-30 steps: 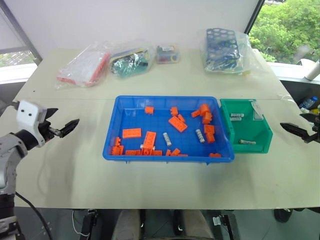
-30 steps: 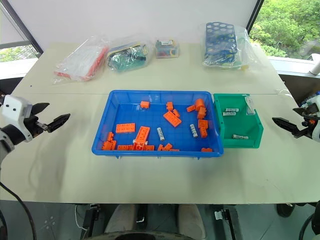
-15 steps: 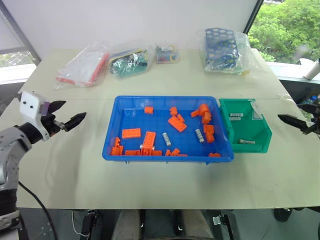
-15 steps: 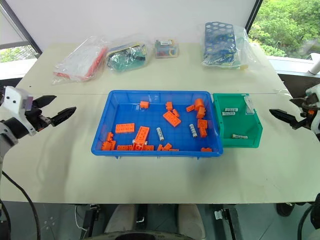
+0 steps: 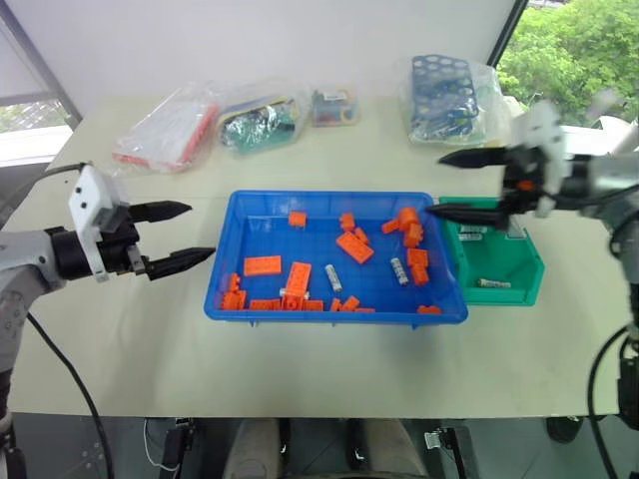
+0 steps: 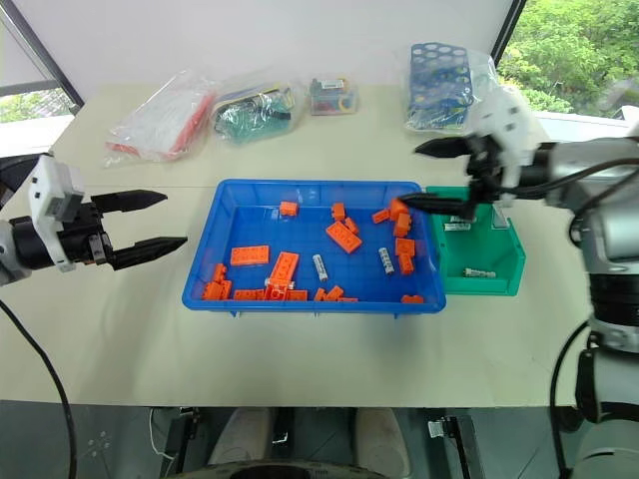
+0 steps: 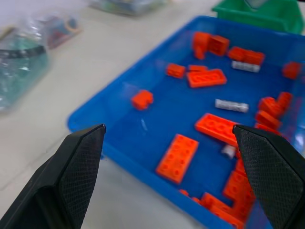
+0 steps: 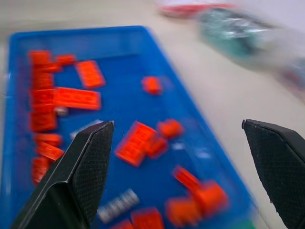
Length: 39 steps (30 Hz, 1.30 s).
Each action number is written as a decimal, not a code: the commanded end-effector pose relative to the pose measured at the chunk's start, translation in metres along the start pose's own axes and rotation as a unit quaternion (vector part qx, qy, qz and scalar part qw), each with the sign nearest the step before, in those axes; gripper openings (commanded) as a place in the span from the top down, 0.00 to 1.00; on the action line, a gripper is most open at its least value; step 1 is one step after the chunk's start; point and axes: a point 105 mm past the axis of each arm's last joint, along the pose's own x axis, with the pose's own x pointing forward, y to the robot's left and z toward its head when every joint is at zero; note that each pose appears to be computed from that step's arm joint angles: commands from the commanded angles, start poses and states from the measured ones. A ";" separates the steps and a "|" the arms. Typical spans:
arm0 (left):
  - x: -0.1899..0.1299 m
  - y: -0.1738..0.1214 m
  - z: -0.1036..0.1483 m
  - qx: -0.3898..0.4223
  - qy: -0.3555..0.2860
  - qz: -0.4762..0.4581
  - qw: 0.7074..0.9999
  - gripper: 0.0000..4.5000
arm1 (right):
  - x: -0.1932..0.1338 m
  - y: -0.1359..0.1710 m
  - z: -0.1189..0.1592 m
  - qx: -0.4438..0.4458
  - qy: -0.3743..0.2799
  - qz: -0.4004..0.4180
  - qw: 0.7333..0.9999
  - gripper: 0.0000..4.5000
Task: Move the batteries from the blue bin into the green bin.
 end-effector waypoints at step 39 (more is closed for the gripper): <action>0.006 -0.020 0.013 0.036 0.011 -0.052 0.998 0.00 | 0.177 0.062 -0.028 -0.202 -0.016 0.105 0.974 0.51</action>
